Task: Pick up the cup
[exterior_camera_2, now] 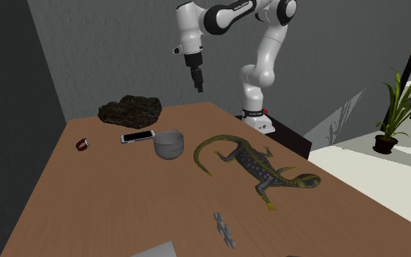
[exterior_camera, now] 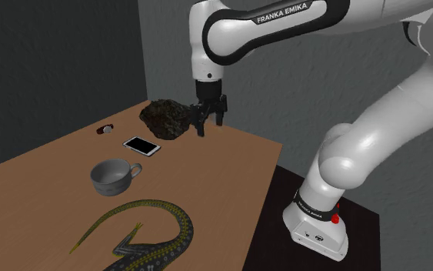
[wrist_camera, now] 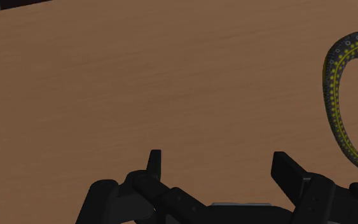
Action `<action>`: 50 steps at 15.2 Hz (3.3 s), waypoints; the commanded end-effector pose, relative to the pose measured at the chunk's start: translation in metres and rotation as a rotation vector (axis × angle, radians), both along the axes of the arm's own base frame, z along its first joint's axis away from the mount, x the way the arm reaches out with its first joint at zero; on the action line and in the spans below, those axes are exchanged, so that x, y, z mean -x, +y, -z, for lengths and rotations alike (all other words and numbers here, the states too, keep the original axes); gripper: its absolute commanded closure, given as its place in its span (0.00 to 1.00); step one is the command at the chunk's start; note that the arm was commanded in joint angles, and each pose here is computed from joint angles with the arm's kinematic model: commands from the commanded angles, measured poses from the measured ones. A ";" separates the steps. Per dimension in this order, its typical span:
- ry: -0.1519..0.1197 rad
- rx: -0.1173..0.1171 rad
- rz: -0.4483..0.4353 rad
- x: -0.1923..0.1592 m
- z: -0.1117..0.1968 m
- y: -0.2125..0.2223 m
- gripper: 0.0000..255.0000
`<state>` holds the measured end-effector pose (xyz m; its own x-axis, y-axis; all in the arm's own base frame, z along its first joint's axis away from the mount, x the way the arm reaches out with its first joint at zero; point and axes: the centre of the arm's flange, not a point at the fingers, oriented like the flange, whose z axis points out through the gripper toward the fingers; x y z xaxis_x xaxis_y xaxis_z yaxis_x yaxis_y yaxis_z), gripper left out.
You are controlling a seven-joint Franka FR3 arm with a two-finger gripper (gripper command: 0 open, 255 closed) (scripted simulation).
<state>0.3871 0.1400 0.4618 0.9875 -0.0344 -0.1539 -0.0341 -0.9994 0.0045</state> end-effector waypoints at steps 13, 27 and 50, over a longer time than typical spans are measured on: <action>-0.063 -0.047 -0.002 -0.099 0.062 0.132 0.00; -0.094 -0.069 -0.004 -0.150 0.120 0.199 0.00; -0.094 -0.069 -0.004 -0.150 0.075 0.199 1.00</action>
